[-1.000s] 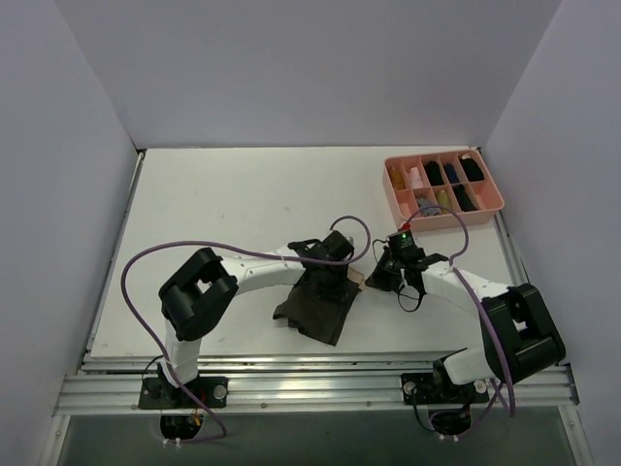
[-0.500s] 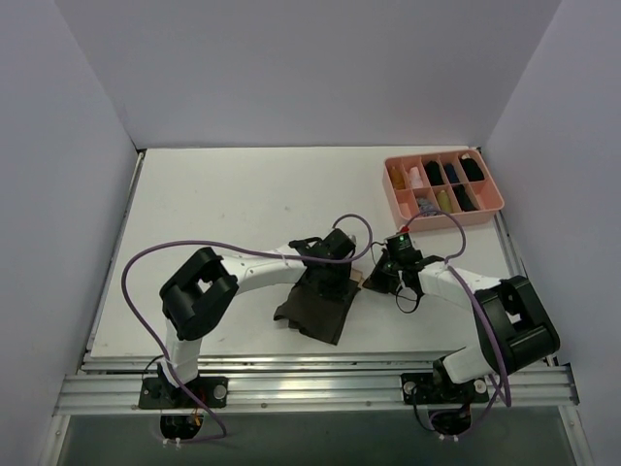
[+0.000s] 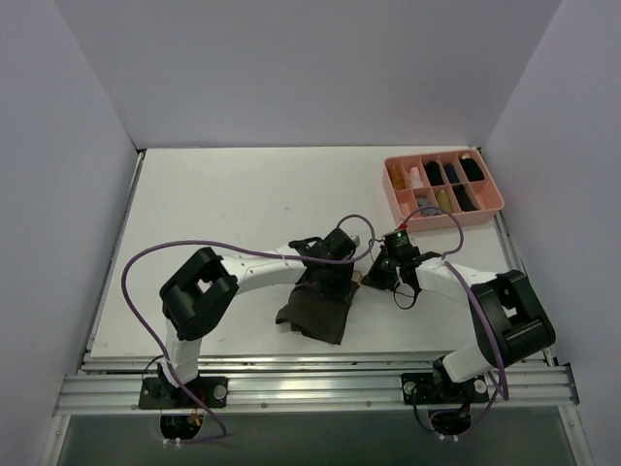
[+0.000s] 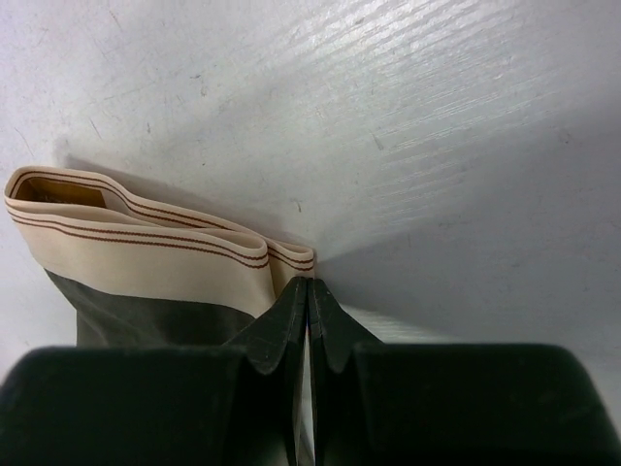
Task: Roll the underwear
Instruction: Fold the underwear
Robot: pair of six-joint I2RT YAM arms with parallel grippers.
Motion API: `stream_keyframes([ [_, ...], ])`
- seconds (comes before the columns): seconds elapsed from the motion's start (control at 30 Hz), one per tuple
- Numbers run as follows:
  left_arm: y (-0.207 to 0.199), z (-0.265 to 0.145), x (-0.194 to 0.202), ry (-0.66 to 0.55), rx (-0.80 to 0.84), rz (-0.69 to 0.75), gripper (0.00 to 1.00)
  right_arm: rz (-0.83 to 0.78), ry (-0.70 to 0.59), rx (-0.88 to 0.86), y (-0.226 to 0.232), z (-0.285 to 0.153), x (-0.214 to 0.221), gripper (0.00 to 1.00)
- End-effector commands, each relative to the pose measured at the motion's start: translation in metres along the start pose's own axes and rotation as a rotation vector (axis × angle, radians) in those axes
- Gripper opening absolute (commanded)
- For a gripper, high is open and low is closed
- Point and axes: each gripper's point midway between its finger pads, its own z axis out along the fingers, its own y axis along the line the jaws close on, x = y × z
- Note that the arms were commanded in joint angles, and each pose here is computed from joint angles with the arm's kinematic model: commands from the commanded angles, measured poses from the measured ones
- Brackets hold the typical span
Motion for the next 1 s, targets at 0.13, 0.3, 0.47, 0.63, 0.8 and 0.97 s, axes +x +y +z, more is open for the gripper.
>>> stream_keyframes([
  [0.13, -0.025, -0.015, -0.007, -0.045, 0.095, 0.037, 0.02, -0.021, -0.007, 0.087, -0.016, 0.006, -0.001, 0.00],
  [0.3, -0.022, -0.007, -0.003, -0.029, 0.090, 0.025, 0.02, -0.027, -0.011, 0.082, -0.014, 0.005, -0.002, 0.00],
  [0.47, -0.014, 0.002, 0.000, -0.017, 0.063, 0.003, 0.02, -0.035, -0.025, 0.064, -0.010, 0.000, -0.005, 0.01],
  [0.63, -0.011, 0.009, -0.001, -0.013, 0.052, -0.006, 0.02, -0.019, -0.050, 0.040, -0.005, -0.010, -0.007, 0.15],
  [0.8, -0.009, 0.012, -0.003, -0.010, 0.041, -0.008, 0.02, -0.016, -0.082, 0.007, 0.000, -0.020, -0.011, 0.24],
  [0.97, -0.007, 0.012, -0.003, -0.009, 0.032, -0.011, 0.02, -0.013, -0.084, -0.038, 0.008, -0.020, -0.011, 0.29],
])
